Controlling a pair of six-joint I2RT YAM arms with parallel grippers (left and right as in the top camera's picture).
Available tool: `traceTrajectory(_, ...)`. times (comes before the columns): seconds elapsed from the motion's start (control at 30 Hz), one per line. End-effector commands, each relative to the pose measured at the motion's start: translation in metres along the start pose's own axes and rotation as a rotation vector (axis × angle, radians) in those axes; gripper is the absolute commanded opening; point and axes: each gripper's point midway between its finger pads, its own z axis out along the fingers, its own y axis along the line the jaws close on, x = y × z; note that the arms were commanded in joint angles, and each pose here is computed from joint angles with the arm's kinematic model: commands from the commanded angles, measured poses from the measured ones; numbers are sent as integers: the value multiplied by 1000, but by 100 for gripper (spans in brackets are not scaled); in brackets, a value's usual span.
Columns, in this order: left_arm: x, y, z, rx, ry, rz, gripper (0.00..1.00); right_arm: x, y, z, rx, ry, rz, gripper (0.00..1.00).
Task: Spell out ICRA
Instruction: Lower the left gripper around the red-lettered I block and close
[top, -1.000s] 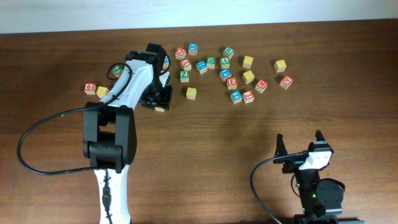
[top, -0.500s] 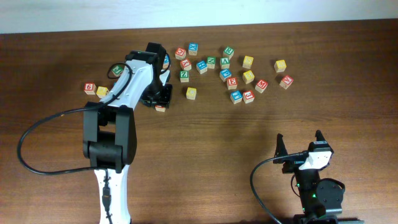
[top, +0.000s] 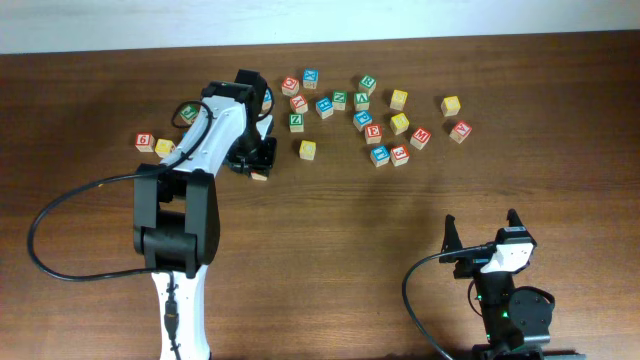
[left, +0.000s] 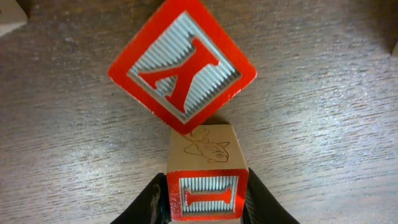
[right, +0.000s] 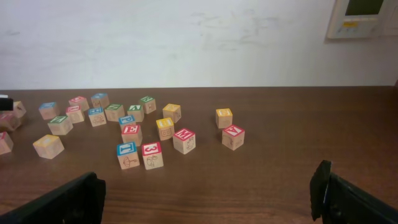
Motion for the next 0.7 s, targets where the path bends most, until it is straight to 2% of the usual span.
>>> traceTrajectory(0.0,3,-1,-37,-4,-57,1,29,2,0,0,3,1,-8,98)
traceTrajectory(0.43,38,-6,-140,28,-191,-51,32,2,0,0,3,1,-8,98)
traceTrajectory(0.53,44,-6,-144,28,-182,-52,38,1,0,0,3,0,-8,98)
traceTrajectory(0.67,45,-6,-135,28,-172,-55,49,2,0,0,3,1,-8,98)
